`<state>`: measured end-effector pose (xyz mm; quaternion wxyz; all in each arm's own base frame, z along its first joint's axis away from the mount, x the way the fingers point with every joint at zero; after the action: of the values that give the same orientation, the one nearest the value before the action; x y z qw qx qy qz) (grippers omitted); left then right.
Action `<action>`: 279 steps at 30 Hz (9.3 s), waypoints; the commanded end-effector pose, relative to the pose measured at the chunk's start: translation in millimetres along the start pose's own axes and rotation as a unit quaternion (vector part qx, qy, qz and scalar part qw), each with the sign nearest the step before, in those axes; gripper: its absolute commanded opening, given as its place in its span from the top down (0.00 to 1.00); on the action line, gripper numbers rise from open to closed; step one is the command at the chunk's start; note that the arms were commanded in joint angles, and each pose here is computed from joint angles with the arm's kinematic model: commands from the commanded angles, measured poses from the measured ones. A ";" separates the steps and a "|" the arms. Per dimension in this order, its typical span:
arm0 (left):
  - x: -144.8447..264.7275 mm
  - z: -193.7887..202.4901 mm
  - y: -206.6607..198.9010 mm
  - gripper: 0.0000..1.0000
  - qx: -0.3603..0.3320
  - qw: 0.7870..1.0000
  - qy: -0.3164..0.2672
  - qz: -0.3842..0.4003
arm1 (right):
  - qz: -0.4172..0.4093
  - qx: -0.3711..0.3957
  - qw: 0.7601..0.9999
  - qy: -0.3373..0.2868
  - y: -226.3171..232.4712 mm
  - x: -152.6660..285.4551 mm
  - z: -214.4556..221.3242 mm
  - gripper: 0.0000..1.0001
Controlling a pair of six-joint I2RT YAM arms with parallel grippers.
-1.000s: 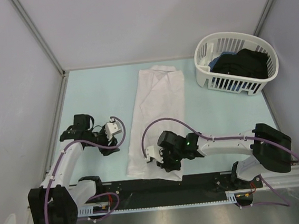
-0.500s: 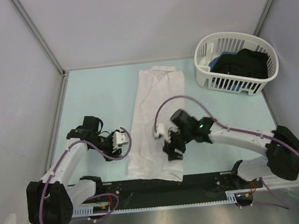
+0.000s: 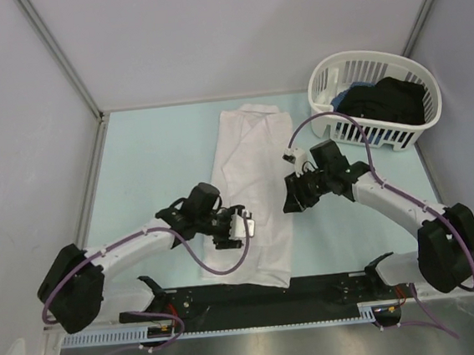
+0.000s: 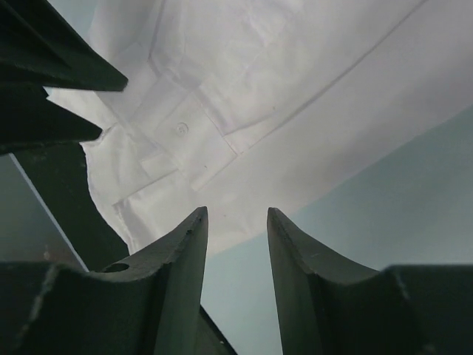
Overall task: Fold and stack the long sleeve shirts
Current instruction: Fold the shirt
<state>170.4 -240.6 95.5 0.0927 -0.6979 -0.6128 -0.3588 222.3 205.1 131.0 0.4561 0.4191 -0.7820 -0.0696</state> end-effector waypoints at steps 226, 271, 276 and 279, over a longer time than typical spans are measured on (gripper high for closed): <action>55.6 129.9 116.2 0.21 0.627 0.776 -0.025 -0.069 | -0.057 -0.219 0.972 -0.062 -69.2 -36.6 -58.0 0.15; 96.8 50.9 114.0 0.02 0.548 0.827 -0.104 -0.063 | -0.057 -0.262 0.963 -0.037 -41.0 20.6 -62.2 0.17; 61.4 -10.6 109.8 0.01 0.564 0.810 -0.162 0.014 | -0.145 -0.270 0.951 -0.043 7.9 -4.9 -82.7 0.00; 34.0 -22.2 118.1 0.01 0.561 0.806 -0.184 0.031 | -0.172 -0.301 0.937 -0.033 5.3 -35.5 -74.4 0.02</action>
<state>279.4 -209.7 164.9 0.3662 -0.5581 -0.7338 0.1267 289.0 223.8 172.1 0.4891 0.3756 -0.7133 -0.3331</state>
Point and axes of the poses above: each gripper's point midway between its finger pads, its own x axis back along the fingers, its own y axis along the line the jaws close on, z = x × y, the point moved 2 cm from there along x, back along the fingers, and after that the axes turned 7 degrees about -x, right-handed, at the moved point
